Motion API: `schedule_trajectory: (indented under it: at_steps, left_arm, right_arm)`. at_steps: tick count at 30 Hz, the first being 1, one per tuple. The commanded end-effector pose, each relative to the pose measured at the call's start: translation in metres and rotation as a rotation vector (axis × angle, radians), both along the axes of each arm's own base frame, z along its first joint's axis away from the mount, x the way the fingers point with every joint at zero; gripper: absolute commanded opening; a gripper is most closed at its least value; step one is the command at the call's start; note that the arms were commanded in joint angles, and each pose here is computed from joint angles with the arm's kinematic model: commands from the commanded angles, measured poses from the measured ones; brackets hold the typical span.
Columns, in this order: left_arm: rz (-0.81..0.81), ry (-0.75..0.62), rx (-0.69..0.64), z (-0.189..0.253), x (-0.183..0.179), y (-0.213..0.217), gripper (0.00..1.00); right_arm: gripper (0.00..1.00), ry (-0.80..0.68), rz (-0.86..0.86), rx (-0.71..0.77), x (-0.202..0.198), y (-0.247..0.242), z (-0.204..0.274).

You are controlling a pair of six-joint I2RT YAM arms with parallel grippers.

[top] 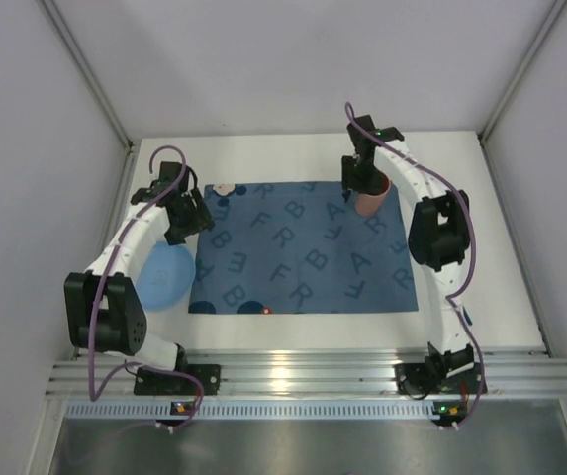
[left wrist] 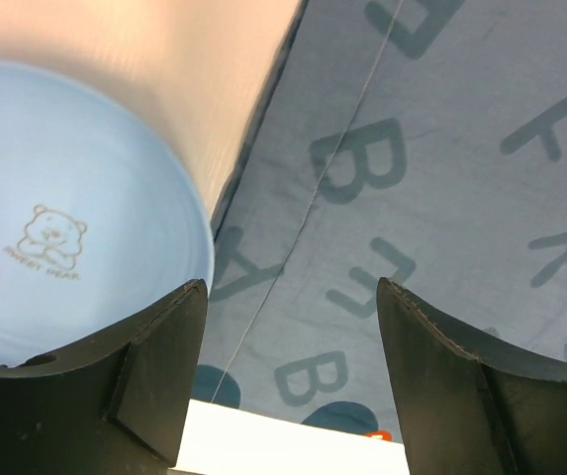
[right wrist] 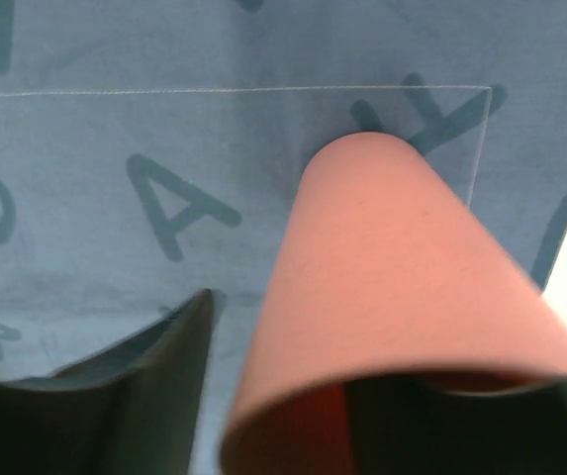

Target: Set the dinner table for one person

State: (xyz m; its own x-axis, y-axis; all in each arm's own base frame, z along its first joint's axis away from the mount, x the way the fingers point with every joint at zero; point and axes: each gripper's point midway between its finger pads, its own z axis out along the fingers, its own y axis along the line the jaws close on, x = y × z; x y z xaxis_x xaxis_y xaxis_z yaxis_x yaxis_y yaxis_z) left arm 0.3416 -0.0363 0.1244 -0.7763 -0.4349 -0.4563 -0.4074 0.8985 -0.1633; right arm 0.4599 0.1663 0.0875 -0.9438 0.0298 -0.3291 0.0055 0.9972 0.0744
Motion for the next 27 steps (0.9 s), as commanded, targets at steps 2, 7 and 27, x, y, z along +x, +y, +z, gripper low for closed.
schedule_trajectory:
  at_steps: [2, 7, 27]
  left_arm:
    - [0.058, 0.019, 0.047, 0.005, -0.02, 0.016, 0.75]
    - [0.1, 0.114, 0.143, -0.01, -0.042, 0.036, 0.73]
    - [0.081, 0.227, 0.19, -0.077, -0.034, 0.042, 0.6]
  right_arm:
    - [0.69, -0.105, 0.05, 0.038, 0.008, 0.024, 0.03]
    - [1.0, -0.195, 0.065, 0.074, 0.008, 0.033, 0.079]
    - [1.0, -0.308, 0.037, 0.011, -0.086, -0.03, 0.188]
